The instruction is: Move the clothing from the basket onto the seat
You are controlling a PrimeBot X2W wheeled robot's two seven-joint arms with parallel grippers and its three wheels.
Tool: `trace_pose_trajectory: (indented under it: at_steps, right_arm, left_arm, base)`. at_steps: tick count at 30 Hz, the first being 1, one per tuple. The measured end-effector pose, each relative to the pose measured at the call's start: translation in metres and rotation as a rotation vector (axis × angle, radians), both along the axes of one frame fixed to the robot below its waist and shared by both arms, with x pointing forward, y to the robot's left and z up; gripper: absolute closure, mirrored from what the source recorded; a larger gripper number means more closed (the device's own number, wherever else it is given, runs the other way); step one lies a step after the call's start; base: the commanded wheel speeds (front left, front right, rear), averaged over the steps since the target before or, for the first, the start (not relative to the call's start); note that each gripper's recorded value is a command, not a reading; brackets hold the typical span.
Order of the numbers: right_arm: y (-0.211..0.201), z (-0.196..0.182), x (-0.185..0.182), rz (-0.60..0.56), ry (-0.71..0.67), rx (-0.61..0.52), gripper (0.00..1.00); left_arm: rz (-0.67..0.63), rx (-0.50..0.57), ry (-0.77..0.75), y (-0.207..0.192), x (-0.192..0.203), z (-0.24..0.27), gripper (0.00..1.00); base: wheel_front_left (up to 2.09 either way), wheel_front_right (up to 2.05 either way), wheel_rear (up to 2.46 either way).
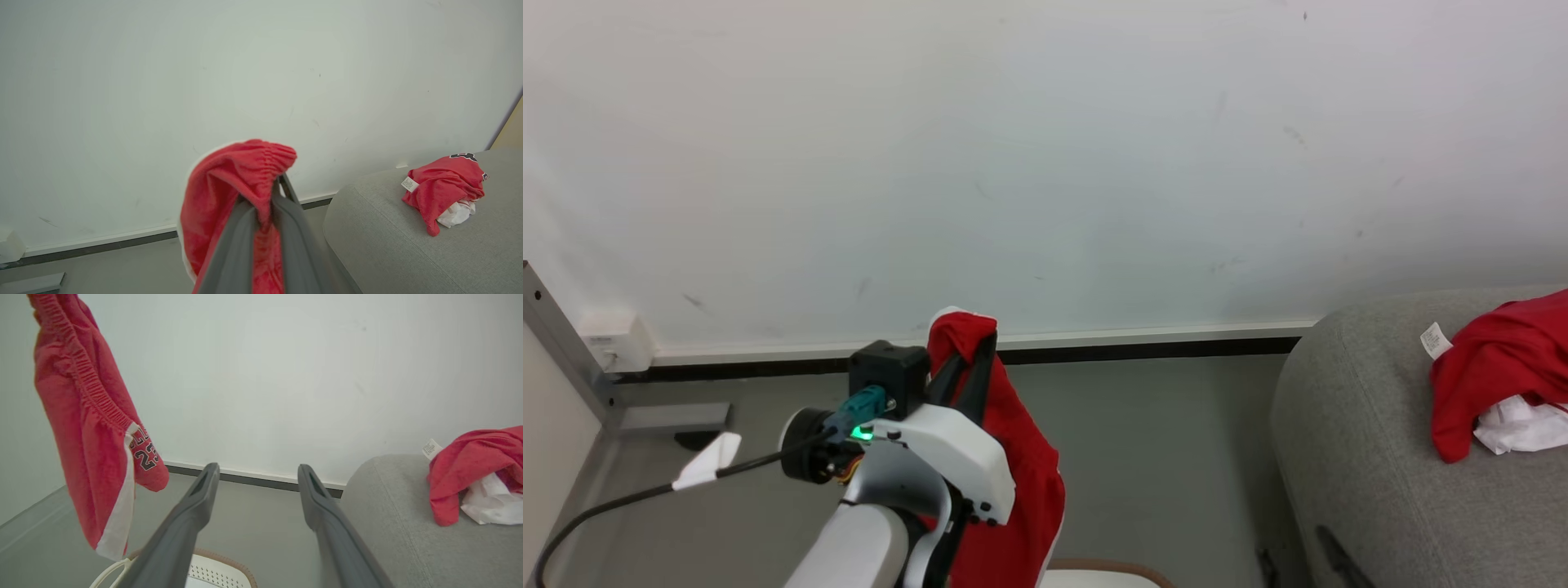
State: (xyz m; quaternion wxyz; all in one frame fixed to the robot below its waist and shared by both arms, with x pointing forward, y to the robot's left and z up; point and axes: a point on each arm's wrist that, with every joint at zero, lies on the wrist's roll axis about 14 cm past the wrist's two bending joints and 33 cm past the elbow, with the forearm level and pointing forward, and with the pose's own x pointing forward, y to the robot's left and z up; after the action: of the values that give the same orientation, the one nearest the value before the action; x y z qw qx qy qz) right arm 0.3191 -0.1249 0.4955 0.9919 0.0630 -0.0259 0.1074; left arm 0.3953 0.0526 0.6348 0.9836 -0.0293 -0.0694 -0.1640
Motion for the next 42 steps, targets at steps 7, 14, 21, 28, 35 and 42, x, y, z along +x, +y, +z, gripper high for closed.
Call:
trace_pose_trajectory:
  at_steps: [7, 14, 21, 28, 35, 42]
  right_arm:
    - [0.068, 0.019, -0.003, 0.237, -0.070, -0.049, 0.00]
    - [0.120, 0.032, 0.003, 0.427, -0.110, -0.085, 0.00]
    - [0.159, 0.039, 0.018, 0.564, -0.133, -0.171, 0.00]
    - [0.178, 0.040, 0.039, 0.615, -0.122, -0.232, 0.00]
    - [0.196, 0.022, 0.040, 0.684, -0.048, -0.255, 0.00]
    - [0.204, 0.025, 0.041, 0.694, 0.004, -0.140, 1.00]
  left_arm:
    - [-0.008, 0.003, -0.001, -0.002, -0.003, 0.000, 1.00]
    - [-0.041, 0.012, -0.004, -0.012, -0.008, 0.002, 1.00]
    - [-0.059, 0.015, -0.013, -0.016, -0.013, 0.006, 1.00]
    - [-0.084, 0.021, -0.020, -0.022, -0.021, 0.010, 1.00]
    - [-0.104, 0.014, -0.038, -0.026, -0.028, 0.018, 1.00]
    - [-0.111, 0.001, -0.036, -0.027, -0.030, 0.021, 1.00]
  base:
    - [0.00, 0.00, 0.00]
    - [0.00, 0.00, 0.00]
    - [0.00, 0.00, 0.00]
    - [0.00, 0.00, 0.00]
    - [0.00, 0.00, 0.00]
    - [0.00, 0.00, 0.00]
